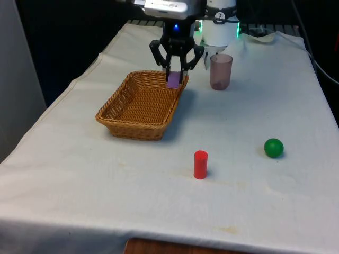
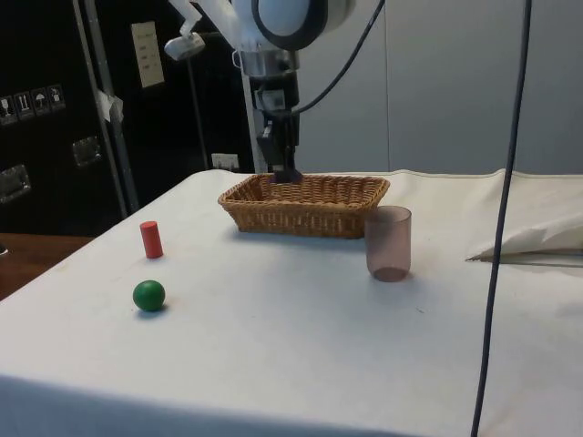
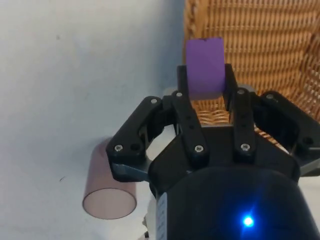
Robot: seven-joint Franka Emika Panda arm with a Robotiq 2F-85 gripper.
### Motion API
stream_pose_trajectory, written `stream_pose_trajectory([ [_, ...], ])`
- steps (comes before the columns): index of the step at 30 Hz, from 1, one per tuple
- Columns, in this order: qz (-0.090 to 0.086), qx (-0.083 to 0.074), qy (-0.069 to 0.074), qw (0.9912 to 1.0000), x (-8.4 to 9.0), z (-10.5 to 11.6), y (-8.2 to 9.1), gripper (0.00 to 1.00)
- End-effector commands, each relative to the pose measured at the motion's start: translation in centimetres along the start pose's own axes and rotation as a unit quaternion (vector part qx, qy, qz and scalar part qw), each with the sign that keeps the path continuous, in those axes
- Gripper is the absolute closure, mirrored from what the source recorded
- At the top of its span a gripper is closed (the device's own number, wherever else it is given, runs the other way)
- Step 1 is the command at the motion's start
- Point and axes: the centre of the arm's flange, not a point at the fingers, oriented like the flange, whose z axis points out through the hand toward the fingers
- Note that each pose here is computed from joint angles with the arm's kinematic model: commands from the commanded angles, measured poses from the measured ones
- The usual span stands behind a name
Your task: Pick up the triangular block and place it into the basket.
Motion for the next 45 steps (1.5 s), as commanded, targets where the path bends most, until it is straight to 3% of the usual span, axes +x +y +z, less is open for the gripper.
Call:
stream_pose_trajectory([
  [1,0.0,0.003,0.001,0.99999,0.0,0.2,0.4,0.67],
  [6,0.002,-0.005,-0.002,0.99998,-0.1,0.9,1.3,0.67],
  [14,0.005,-0.007,0.014,0.99986,-0.3,4.1,4.6,0.67],
  [16,0.006,-0.011,0.01,0.99987,-0.4,4.3,4.6,0.67],
  [21,0.008,-0.013,0.021,0.99965,-0.5,5.8,6.1,0.67],
  [31,0.012,-0.02,0.03,0.99927,-0.4,7.4,6.1,0.66],
  [34,0.011,-0.024,0.024,0.99934,-0.5,7.5,6.3,0.56],
  [35,0.012,-0.022,0.031,0.99923,-0.4,7.5,6.1,0.56],
  [37,0.012,-0.022,0.03,0.99923,-0.5,7.7,6.1,0.47],
  [39,0.012,-0.022,0.03,0.99924,-0.5,7.7,6.1,0.3],
  [43,0.012,-0.023,0.03,0.99921,-0.5,7.8,6.1,0.12],
  [44,0.012,-0.025,0.024,0.99934,-0.5,7.7,6.3,0.07],
  [45,0.012,-0.023,0.03,0.99921,-0.5,7.8,6.1,0.07],
])
